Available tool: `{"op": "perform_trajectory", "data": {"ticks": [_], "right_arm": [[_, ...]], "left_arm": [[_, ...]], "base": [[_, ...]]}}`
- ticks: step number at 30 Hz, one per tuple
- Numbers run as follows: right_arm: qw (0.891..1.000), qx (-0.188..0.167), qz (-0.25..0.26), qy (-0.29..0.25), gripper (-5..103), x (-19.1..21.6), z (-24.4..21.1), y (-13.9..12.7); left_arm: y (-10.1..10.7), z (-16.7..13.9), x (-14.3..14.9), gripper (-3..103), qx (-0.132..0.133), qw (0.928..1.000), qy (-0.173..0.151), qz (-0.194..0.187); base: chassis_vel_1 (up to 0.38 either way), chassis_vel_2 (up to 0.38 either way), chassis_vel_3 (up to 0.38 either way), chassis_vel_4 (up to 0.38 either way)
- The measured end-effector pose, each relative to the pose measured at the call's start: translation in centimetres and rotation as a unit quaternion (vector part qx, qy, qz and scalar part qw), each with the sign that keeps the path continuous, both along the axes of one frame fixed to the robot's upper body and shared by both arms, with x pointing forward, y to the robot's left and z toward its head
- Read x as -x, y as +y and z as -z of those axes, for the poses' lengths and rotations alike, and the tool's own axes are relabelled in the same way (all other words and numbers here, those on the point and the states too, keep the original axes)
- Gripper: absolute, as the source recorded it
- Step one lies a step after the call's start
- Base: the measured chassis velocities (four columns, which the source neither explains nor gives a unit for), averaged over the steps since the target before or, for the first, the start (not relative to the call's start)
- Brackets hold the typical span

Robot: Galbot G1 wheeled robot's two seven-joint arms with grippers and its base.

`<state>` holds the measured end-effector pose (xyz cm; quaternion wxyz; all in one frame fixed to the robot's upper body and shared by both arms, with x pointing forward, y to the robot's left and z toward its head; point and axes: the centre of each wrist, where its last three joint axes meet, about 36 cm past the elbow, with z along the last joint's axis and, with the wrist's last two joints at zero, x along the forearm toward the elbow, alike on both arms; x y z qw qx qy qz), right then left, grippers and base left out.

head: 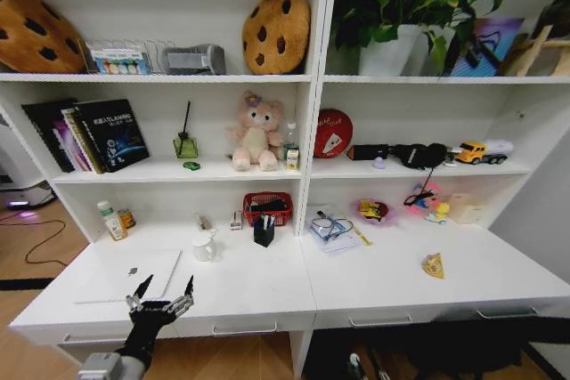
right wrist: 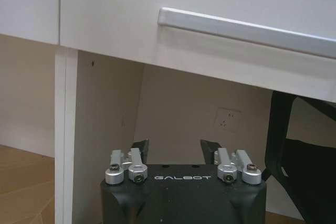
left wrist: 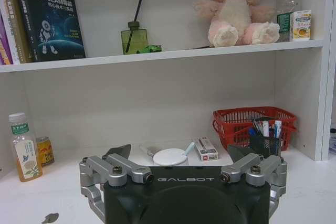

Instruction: Organize the objects on the table.

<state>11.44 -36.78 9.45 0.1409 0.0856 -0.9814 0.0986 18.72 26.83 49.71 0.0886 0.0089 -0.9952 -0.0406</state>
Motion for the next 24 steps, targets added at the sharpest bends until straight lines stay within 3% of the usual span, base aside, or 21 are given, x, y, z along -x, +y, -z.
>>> {"op": "perform_trajectory", "data": {"ticks": [3, 5, 8, 11, 12, 15, 16, 18, 24], "right_arm": [[1.0, -0.005, 0.002, -0.008, 62, 0.3, -0.7, 0.2], [0.999, -0.03, 0.014, -0.041, 79, 0.7, -4.9, 1.0], [0.998, -0.041, 0.023, -0.051, 84, 0.9, -6.9, 1.3], [0.986, -0.061, 0.081, -0.13, 97, 0.1, -17.4, 2.8], [0.986, -0.061, 0.081, -0.13, 97, 0.1, -17.4, 2.8], [0.965, -0.043, 0.136, -0.222, 100, -2.1, -25.4, 2.2], [0.965, -0.043, 0.136, -0.222, 100, -2.1, -25.4, 2.2], [0.951, -0.044, 0.159, -0.26, 100, -3.5, -28.9, 1.6], [0.934, -0.037, 0.225, -0.274, 100, -5.7, -34.1, -1.2]], "left_arm": [[0.0, 0.0, 0.0, 100, 0.0, 1.0, 0.0, 0.0], [0.0, 0.0, 0.0, 100, 0.0, 1.0, 0.0, 0.0], [0.0, 0.0, 0.0, 100, 0.0, 1.0, 0.0, 0.0], [0.0, 0.0, 0.0, 100, 0.0, 1.0, 0.0, 0.0], [0.0, 0.0, 0.0, 100, 0.0, 1.0, 0.0, 0.0], [0.0, 0.0, 0.0, 100, 0.0, 1.0, 0.0, 0.0], [0.0, 0.0, 0.0, 100, 0.0, 1.0, 0.0, 0.0], [0.0, 0.0, 0.0, 100, 0.0, 1.0, 0.0, 0.0], [0.0, 0.0, 0.0, 100, 0.0, 1.0, 0.0, 0.0]], "base": [[0.0, 0.0, 0.0, 0.0], [0.0, 0.0, 0.0, 0.0], [0.0, 0.0, 0.0, 0.0], [0.0, 0.0, 0.0, 0.0], [0.0, 0.0, 0.0, 0.0], [0.0, 0.0, 0.0, 0.0], [0.0, 0.0, 0.0, 0.0], [0.0, 0.0, 0.0, 0.0], [0.0, 0.0, 0.0, 0.0]]}}
